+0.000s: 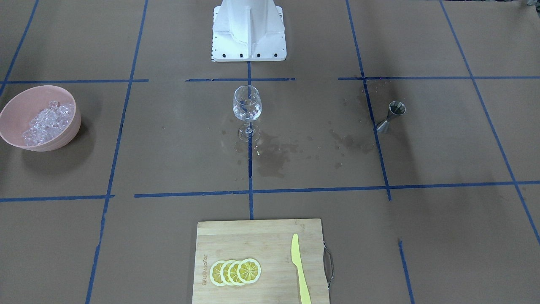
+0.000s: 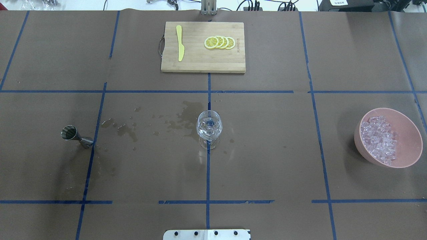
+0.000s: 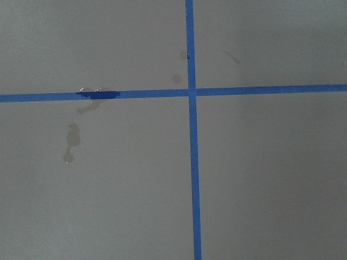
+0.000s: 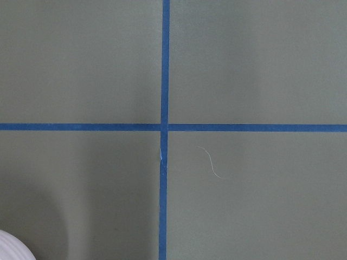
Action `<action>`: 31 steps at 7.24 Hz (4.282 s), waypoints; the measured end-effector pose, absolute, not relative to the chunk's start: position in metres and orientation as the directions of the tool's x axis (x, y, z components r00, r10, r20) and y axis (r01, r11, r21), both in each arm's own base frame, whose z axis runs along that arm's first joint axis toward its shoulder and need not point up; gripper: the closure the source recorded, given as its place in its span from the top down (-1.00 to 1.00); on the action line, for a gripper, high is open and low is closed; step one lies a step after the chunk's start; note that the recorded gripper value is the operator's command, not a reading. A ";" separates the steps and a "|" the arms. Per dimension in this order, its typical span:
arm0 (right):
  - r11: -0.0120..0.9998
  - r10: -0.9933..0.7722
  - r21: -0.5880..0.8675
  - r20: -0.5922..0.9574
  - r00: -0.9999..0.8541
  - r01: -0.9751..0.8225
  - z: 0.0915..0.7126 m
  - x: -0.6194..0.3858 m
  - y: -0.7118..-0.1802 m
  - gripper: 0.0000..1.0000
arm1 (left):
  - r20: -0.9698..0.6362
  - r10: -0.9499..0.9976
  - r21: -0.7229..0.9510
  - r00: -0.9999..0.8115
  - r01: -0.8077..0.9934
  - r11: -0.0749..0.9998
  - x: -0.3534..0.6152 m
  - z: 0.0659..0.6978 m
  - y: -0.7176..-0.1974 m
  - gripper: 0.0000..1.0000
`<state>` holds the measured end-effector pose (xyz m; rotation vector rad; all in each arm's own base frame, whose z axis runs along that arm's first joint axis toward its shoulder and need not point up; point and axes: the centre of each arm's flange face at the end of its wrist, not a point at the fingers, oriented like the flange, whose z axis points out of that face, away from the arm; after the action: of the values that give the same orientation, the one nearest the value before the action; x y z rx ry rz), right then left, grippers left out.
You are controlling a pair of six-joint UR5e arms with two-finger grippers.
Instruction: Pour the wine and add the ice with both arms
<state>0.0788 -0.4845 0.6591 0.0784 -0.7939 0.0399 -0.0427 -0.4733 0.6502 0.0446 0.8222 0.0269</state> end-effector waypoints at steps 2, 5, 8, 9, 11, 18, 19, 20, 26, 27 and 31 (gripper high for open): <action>0.997 0.009 0.051 0.713 0.701 -0.065 0.661 0.079 -0.483 1.00 | -0.734 0.060 0.076 0.677 -0.006 0.997 -0.042 0.638 -0.478 1.00; 0.996 -0.003 0.065 0.714 0.700 -0.062 0.654 0.077 -0.487 1.00 | -0.730 0.131 0.238 0.671 0.070 0.969 -0.041 0.516 -0.482 1.00; 0.992 -0.042 0.111 0.710 0.703 -0.053 0.629 0.072 -0.501 1.00 | -0.741 0.101 0.285 0.664 0.174 0.943 -0.006 0.405 -0.437 1.00; 0.993 -0.034 0.105 0.709 0.704 -0.057 0.629 0.071 -0.501 1.00 | -0.746 0.074 0.272 0.662 0.202 0.941 0.028 0.374 -0.417 1.00; 0.993 -0.030 0.102 0.707 0.706 -0.059 0.626 0.067 -0.502 1.00 | -0.773 0.000 0.228 0.635 0.278 0.933 0.110 0.352 -0.375 1.00; 0.994 -0.018 0.088 0.716 0.698 -0.064 0.623 0.059 -0.502 1.00 | -0.763 -0.239 0.215 0.601 0.584 0.783 0.306 0.385 -0.238 1.00; 0.993 -0.017 0.091 0.721 0.692 -0.070 0.617 0.058 -0.503 1.00 | -0.732 -0.247 0.271 0.635 0.603 0.750 0.320 0.392 -0.224 1.00; 0.993 -0.011 0.089 0.732 0.682 -0.079 0.611 0.057 -0.503 1.00 | -0.699 -0.251 0.323 0.670 0.608 0.725 0.333 0.398 -0.216 1.00; 0.989 0.029 0.074 0.754 0.656 -0.129 0.578 0.052 -0.502 1.00 | -0.691 -0.273 0.487 0.670 0.709 0.510 0.423 0.459 -0.212 0.96; 0.987 0.049 0.062 0.757 0.651 -0.146 0.569 0.048 -0.500 1.00 | -0.688 -0.276 0.502 0.671 0.715 0.487 0.431 0.472 -0.214 0.96; 0.980 0.126 0.003 0.769 0.626 -0.201 0.519 0.009 -0.474 1.00 | -0.688 -0.291 0.530 0.665 0.734 0.424 0.432 0.485 -0.232 0.88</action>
<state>0.0094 -0.4743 0.5188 0.0911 -0.8744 0.1878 0.4318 -0.2319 0.4850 0.9243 0.5495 -0.6831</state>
